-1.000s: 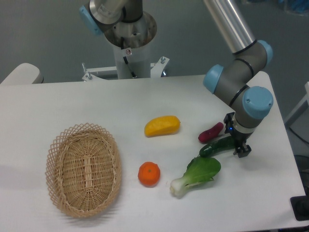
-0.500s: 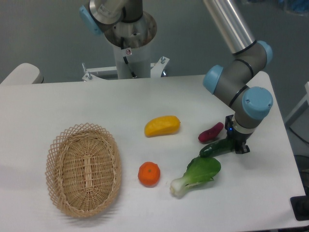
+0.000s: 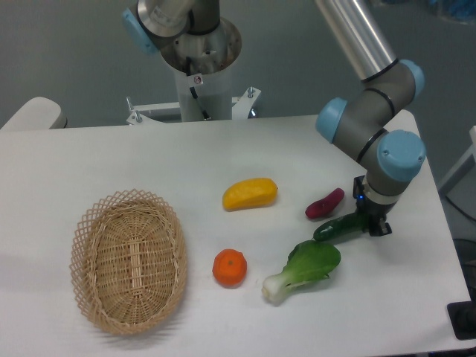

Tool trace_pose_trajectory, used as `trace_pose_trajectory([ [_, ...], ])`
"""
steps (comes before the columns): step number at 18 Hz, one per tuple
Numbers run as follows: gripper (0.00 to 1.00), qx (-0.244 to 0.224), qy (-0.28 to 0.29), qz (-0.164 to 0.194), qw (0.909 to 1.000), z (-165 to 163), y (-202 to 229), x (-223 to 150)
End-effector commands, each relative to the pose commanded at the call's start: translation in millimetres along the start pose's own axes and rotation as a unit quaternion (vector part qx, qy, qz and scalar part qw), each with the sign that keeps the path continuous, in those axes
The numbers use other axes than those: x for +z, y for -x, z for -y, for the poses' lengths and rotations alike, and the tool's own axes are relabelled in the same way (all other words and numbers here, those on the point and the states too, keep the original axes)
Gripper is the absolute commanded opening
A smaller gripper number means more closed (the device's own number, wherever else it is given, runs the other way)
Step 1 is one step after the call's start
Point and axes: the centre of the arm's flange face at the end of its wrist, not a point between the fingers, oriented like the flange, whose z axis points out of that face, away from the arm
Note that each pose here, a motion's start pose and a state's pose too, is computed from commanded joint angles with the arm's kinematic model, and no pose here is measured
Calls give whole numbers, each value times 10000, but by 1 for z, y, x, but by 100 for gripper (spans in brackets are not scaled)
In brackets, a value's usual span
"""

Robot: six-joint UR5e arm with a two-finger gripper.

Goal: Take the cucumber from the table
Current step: 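Lift the held cucumber and carry it toward the yellow mango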

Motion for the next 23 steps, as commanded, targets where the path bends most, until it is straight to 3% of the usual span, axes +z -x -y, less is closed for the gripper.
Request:
trace_pose_trajectory([
  [6, 22, 167, 47, 283, 9994, 44, 28, -101],
  [9, 22, 134, 58, 484, 9987, 72, 32, -129],
  [14, 22, -316, -272, 419, 9983, 142, 21, -151],
  [19, 22, -796, -758, 456, 9929, 177, 9, -160],
  [23, 22, -1113, -834, 402, 9895, 222, 4, -162],
])
